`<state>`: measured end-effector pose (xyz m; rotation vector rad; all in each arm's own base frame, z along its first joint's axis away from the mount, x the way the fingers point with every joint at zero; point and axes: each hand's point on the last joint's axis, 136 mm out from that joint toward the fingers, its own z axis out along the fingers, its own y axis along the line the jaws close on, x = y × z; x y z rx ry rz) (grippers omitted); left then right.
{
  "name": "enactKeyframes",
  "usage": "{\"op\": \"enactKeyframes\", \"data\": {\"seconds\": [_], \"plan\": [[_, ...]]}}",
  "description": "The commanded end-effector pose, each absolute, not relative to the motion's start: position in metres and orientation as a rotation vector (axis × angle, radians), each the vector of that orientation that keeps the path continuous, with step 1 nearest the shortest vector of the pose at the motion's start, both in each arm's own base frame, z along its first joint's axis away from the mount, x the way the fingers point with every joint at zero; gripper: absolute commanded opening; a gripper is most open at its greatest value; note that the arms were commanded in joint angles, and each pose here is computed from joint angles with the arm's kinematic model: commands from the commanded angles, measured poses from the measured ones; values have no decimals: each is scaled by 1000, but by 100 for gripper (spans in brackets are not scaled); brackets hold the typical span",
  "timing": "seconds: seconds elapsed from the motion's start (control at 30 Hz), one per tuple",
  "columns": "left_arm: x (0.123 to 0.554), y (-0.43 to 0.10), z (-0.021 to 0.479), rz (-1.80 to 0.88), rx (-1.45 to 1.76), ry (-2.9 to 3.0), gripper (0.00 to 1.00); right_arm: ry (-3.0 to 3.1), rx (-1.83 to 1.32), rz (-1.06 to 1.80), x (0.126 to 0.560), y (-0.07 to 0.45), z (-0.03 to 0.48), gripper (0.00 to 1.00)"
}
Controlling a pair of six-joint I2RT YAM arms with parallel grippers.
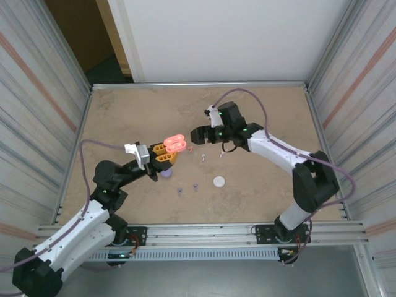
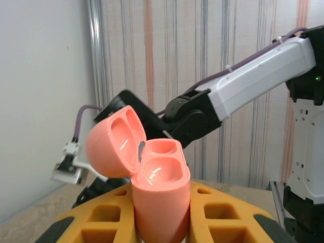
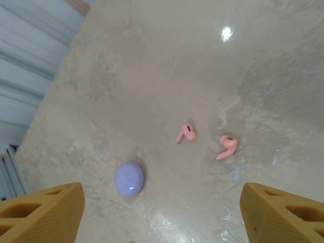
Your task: Insert wireless bluetooth earbuds into charging case
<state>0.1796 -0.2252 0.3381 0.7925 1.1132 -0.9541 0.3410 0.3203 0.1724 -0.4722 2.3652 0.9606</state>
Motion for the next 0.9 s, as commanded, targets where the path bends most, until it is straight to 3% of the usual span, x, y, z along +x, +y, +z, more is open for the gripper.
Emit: {"op": "enactKeyframes", "data": {"seconds": [0.0, 0.4, 0.87], "plan": [[177, -222, 339, -931, 787, 1101, 0, 2388, -578, 956, 342, 344, 161, 76], [180, -221, 334, -907, 781, 1126, 0, 2577, -740, 851, 351, 388, 90, 58], [181, -222, 335, -911, 784, 1125, 0, 2630, -800, 794, 368, 413, 53, 49]]}}
